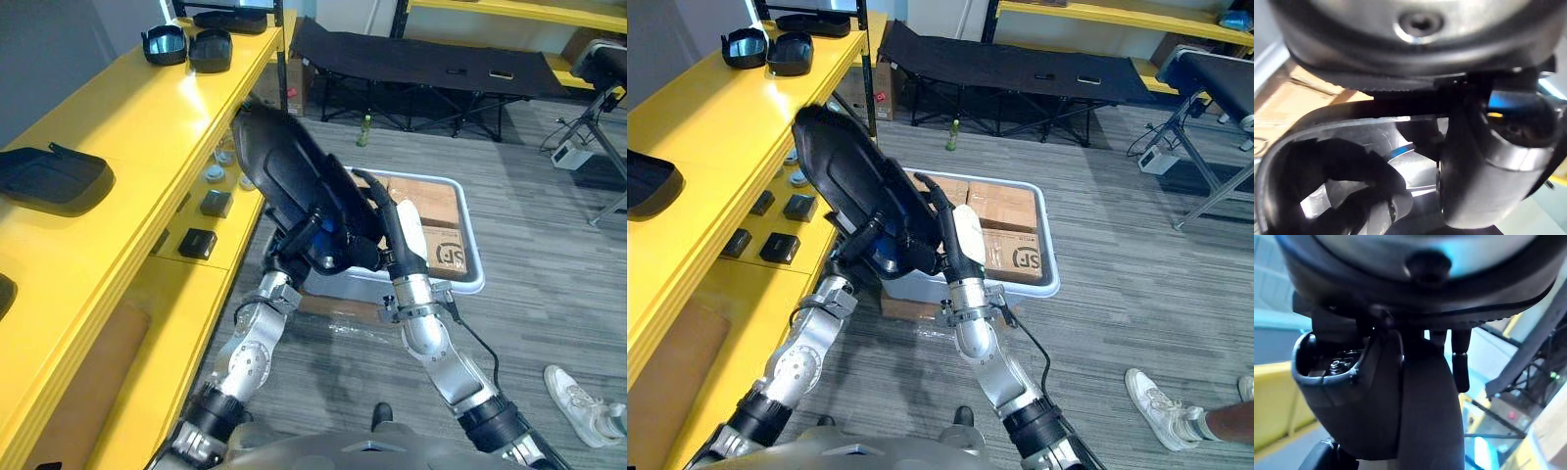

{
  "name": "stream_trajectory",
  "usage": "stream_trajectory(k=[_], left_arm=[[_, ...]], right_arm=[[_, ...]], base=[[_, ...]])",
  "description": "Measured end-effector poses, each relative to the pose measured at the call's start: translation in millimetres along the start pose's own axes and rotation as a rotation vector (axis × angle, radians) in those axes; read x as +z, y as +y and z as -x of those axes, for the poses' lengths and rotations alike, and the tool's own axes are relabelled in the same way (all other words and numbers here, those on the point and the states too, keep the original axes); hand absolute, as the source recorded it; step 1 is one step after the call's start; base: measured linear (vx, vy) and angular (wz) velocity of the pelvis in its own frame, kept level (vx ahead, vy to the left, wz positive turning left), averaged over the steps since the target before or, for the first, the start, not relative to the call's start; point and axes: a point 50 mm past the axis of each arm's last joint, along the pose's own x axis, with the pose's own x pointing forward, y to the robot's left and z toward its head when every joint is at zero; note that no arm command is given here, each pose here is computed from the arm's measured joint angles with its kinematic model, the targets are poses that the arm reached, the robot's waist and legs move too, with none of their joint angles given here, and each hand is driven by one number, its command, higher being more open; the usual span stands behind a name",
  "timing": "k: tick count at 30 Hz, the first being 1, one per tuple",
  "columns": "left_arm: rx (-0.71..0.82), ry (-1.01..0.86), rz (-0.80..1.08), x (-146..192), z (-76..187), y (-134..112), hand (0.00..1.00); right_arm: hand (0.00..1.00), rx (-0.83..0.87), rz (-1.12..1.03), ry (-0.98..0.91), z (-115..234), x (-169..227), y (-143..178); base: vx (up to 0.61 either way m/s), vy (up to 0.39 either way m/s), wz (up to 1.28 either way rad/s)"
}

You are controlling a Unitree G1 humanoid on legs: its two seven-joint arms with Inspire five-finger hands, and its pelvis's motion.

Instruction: Walk over and take three plastic housings, then place them on the shelf

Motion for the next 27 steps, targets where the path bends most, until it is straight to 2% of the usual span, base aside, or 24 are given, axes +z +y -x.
stream_trajectory(k=[3,5,6,8,12,15,21,27], left_arm=[[0.047,-0.187,-0.183,28,11,-6,0.00],[0.197,-0.378,-0.323,50,20,3,0.00],[0.244,-0.428,-0.371,56,21,6,0.00],[0.443,-0.610,-0.493,79,30,18,0.00],[0.601,-0.793,-0.592,105,56,26,0.00],[0.614,-0.824,-0.645,106,62,22,0.00],[0.625,-0.767,-0.690,97,68,27,0.00],[0.636,-0.748,-0.724,97,72,32,0.00]], right_arm=[[1.00,-0.014,-0.214,0.009,6,9,6],[1.00,-0.007,-0.309,0.028,13,8,7],[1.00,-0.012,-0.310,0.034,16,7,5],[1.00,-0.071,-0.300,0.083,25,-2,-9],[1.00,-0.216,-0.330,0.106,28,-7,-35],[1.00,-0.309,-0.340,0.074,25,-1,-47],[1.00,-0.314,-0.356,0.072,29,2,-49],[1.00,-0.380,-0.471,0.201,47,-16,-58]], base=[[-0.02,0.016,0.07],[-0.04,0.019,0.01],[-0.05,0.019,-0.01],[-0.04,0.016,-0.01],[-0.01,0.004,0.00],[0.00,0.000,0.00],[0.00,0.009,-0.04],[0.00,0.008,-0.03]])
